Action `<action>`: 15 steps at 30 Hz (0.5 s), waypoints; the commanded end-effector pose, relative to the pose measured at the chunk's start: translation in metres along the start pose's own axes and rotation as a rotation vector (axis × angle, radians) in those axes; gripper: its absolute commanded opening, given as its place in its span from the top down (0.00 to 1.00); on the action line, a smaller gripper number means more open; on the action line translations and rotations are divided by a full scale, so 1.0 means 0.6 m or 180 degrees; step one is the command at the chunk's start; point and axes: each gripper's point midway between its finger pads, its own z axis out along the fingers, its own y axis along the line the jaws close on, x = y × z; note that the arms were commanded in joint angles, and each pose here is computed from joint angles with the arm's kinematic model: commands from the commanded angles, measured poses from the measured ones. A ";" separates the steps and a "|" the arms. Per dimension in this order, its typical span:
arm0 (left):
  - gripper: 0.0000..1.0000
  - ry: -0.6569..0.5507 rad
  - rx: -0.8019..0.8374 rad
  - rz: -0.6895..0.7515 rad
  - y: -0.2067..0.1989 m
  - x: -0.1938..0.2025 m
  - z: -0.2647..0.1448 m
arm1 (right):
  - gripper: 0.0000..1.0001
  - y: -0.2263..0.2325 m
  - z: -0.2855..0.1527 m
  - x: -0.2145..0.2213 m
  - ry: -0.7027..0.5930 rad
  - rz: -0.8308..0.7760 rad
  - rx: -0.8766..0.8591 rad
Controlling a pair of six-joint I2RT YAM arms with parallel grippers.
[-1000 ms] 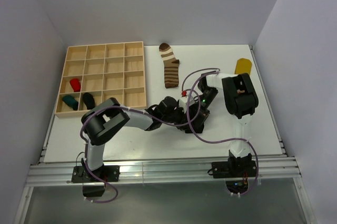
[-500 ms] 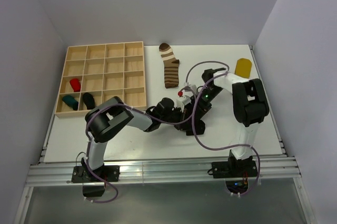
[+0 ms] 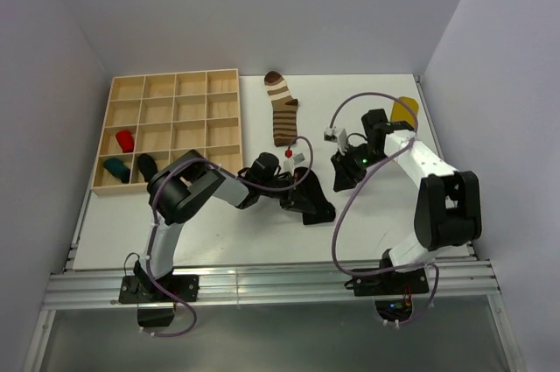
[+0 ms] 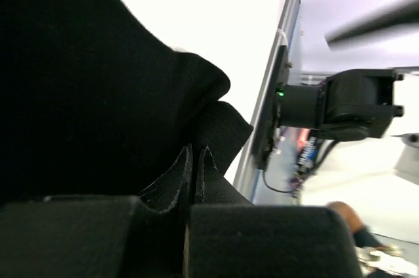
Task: Roll the socks
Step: Roll the sock at the center of the board.
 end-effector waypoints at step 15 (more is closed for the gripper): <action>1.00 0.0551 -0.0298 -0.1049 0.053 0.030 -0.014 | 0.41 0.112 0.068 0.045 0.0092 -0.1832 0.0146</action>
